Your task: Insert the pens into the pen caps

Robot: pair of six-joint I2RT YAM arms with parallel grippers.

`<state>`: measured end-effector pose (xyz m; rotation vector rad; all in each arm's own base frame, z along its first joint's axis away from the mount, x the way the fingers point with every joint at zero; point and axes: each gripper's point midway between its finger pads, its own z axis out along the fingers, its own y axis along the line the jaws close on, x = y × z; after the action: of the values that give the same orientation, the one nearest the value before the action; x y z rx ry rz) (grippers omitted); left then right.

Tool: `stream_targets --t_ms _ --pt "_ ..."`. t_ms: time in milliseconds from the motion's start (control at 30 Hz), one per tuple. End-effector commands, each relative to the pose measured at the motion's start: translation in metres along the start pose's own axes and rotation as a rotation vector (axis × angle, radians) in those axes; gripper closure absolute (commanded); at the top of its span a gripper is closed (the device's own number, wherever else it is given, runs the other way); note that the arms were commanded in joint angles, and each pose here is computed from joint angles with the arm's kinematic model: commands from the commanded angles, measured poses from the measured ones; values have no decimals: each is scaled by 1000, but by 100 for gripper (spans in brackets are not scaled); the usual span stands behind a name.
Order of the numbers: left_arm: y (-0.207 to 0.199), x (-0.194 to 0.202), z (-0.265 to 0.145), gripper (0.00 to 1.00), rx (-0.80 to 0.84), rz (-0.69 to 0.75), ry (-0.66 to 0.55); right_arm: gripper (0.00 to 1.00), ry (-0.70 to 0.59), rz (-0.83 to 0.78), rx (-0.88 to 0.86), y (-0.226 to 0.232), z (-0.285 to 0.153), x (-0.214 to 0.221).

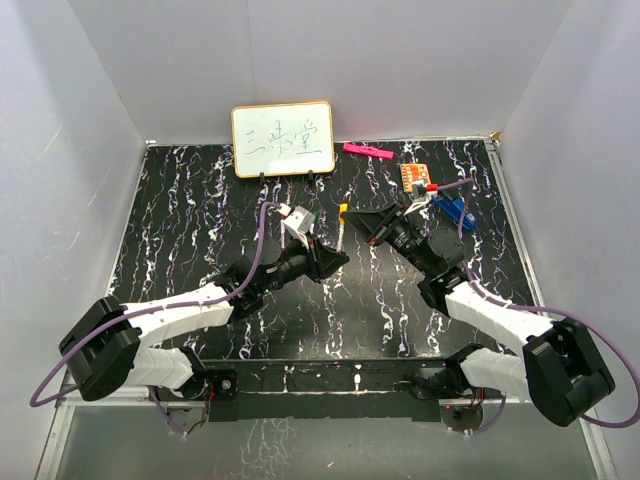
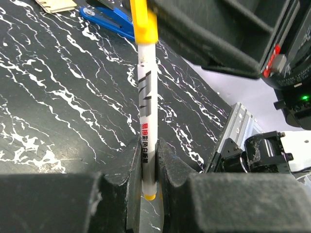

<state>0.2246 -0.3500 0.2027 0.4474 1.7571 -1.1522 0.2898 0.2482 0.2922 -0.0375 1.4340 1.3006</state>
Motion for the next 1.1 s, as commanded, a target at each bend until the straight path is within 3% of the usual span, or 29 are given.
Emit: stream_targets --t_ms 0,267,600,1067 --pt "-7 -38 5 100 8 20 -117 100 40 9 -38 5 -1 12" --pt "-11 -77 3 100 28 14 -241 100 131 28 -48 0 -4 35" --pt "-37 -129 -15 100 193 -13 -407 100 254 49 -113 6 -4 61" --pt "-34 -191 -38 100 197 50 -538 100 493 -2 37 -12 -17 133"
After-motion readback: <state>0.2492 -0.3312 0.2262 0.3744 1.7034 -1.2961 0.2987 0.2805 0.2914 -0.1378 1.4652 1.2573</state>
